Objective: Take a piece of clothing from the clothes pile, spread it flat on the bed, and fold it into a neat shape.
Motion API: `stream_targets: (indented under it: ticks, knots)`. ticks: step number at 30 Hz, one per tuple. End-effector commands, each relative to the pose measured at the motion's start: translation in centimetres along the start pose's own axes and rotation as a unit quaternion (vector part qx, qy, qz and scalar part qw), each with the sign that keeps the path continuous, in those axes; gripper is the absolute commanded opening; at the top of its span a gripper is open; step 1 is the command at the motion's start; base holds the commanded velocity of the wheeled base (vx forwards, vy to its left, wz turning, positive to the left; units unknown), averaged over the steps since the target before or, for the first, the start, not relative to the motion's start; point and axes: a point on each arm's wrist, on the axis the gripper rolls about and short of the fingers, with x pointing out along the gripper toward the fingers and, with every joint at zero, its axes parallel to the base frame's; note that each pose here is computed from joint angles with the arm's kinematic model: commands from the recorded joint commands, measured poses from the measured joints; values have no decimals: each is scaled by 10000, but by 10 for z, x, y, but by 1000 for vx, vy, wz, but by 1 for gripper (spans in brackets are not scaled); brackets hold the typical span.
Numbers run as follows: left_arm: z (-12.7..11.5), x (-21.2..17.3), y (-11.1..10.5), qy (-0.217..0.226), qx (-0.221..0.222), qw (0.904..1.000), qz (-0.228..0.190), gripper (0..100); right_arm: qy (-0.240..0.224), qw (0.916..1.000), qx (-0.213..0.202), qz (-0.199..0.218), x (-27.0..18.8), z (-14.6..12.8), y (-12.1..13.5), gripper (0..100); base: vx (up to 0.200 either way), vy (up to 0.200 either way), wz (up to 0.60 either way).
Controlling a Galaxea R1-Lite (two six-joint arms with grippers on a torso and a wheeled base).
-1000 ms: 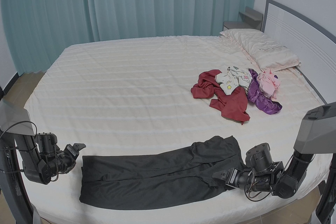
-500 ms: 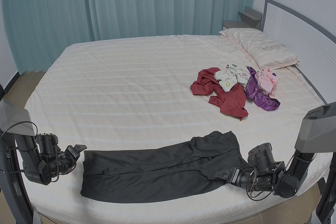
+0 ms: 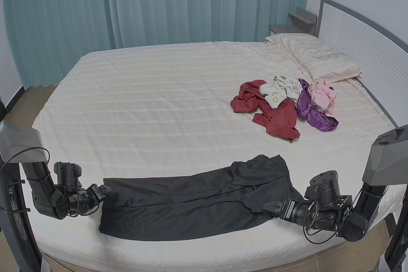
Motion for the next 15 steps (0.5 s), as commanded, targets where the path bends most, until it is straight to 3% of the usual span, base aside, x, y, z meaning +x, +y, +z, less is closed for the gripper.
stream_targets:
  ticks: [1,7,15]
  knots:
    - [22,5,-32,51,451,9987,221,100,-67,9999,-74,54,-5,-2,-4,100,0,0,0]
    - [15,3,-27,501,1018,9934,-159,100,-40,9999,-82,48,-6,-3,-5,100,0,0,0]
    - [1,11,-16,770,1788,9808,64,100,-11,9999,-105,76,-6,-4,-4,100,0,0,0]
